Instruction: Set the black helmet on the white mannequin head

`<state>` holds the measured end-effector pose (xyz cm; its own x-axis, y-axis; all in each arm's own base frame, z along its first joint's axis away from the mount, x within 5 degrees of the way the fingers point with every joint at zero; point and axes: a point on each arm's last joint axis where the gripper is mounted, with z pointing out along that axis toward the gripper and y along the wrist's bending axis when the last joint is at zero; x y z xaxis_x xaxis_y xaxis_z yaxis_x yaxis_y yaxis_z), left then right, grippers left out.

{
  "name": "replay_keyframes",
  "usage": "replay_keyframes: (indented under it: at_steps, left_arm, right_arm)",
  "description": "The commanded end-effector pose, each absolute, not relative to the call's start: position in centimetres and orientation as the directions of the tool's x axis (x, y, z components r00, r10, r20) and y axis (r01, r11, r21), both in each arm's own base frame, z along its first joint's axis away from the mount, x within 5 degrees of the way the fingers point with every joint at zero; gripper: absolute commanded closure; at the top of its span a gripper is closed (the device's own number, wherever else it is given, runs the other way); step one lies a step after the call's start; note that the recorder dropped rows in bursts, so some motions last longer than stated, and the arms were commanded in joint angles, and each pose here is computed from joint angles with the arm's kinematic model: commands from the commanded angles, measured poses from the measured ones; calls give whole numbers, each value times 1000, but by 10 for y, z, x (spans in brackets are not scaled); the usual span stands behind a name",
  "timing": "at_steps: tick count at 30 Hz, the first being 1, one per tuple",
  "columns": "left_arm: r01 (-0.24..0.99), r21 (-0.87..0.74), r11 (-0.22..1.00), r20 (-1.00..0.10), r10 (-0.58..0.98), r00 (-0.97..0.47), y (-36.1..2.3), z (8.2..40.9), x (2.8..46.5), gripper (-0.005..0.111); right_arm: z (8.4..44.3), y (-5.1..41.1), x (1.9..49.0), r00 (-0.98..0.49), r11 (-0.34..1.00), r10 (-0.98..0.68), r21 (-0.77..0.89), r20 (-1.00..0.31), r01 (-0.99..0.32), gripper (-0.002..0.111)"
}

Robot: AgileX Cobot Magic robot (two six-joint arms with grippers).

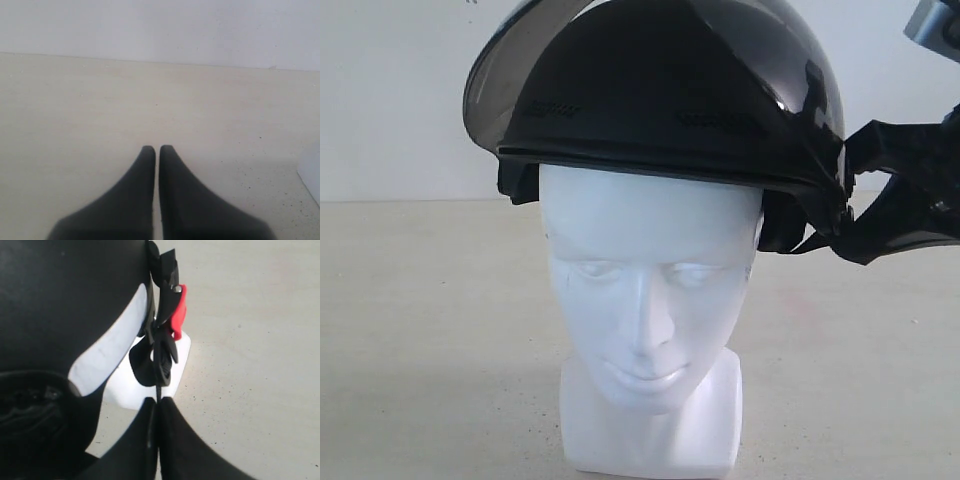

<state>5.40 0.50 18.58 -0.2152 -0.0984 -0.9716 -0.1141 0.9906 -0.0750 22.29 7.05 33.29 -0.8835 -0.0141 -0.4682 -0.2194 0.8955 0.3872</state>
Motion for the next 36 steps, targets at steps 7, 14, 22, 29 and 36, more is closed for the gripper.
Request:
replay_keyframes:
  at_steps: [7, 14, 22, 29, 36]
  left_arm:
    - [-78, -135, 988, -960, -110, 259, 7, 228, 53, 102]
    - [-66, -130, 989, -872, -82, 482, 7, 248, 45, 102]
    - [-53, -147, 988, -848, -98, 521, 8, 252, 43, 102]
    - [76, -360, 930, -800, -349, 488, 7, 251, 45, 102]
    - [73, -321, 944, -871, -325, 368, 2, 315, 50, 102]
  right_arm:
    - [326, 60, 216, -898, 927, -99, 288, -429, -240, 108]
    - [326, 60, 216, -899, 927, -101, 289, -426, -241, 108]
    - [326, 60, 216, -899, 927, -101, 289, -426, -241, 108]
    - [326, 60, 216, -899, 927, -101, 289, -426, -241, 108]
    - [326, 60, 216, -898, 926, -104, 287, -427, -244, 108]
